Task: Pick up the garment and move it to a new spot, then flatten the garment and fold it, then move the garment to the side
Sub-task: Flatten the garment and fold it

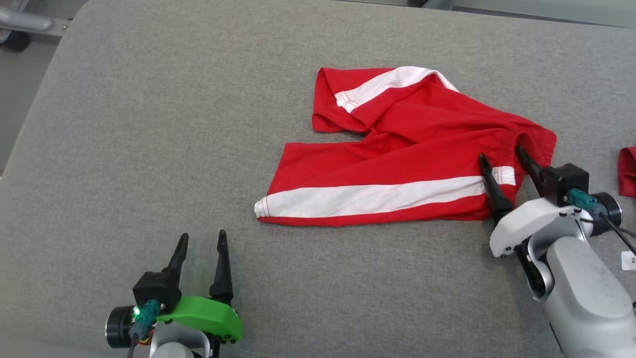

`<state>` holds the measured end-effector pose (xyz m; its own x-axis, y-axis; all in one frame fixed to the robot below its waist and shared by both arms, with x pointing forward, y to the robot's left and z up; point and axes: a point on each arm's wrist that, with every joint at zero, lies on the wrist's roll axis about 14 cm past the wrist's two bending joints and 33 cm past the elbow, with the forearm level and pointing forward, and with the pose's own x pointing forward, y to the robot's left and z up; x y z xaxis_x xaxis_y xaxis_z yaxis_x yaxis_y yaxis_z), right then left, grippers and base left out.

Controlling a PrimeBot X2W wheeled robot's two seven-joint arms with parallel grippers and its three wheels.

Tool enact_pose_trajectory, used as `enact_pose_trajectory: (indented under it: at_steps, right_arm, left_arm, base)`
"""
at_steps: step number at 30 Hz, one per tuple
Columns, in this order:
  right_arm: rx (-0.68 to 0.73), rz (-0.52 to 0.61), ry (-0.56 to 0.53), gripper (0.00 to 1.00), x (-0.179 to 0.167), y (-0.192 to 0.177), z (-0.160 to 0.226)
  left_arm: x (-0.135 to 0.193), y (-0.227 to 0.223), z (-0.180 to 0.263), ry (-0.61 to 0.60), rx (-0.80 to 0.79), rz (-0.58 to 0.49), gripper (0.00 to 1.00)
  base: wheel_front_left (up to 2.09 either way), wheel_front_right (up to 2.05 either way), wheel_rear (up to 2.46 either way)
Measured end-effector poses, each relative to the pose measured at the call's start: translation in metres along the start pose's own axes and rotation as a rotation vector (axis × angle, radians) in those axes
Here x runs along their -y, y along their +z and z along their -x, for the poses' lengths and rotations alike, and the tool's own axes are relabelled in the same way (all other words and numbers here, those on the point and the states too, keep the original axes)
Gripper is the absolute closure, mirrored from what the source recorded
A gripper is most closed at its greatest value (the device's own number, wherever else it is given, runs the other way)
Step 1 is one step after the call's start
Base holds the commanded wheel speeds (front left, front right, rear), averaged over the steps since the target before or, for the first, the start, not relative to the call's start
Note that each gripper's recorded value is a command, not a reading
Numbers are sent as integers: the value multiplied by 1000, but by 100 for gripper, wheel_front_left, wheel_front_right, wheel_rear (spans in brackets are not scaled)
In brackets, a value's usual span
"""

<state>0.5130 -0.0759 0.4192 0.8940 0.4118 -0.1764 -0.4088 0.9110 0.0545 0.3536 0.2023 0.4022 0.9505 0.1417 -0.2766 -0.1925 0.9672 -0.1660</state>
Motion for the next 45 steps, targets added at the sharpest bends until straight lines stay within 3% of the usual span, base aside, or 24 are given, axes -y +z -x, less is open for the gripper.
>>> enact_pose_trajectory:
  at_steps: [12,25,35,45]
  right_arm:
    - [86,-58,-144,0,12,12,99]
    - [213,-72,-246,0,8,41,167]
    - [255,-82,-279,0,7,49,186]
    - [223,-91,-248,0,0,41,173]
  left_arm:
    - [11,21,-9,-47,72,-32,0]
    - [20,33,15,-94,127,-72,0]
    - [32,39,22,-139,153,-83,0]
    - [43,23,18,-186,97,-41,0]
  base:
    - [0,0,0]
    - [0,0,0]
    - [0,0,0]
    - [0,0,0]
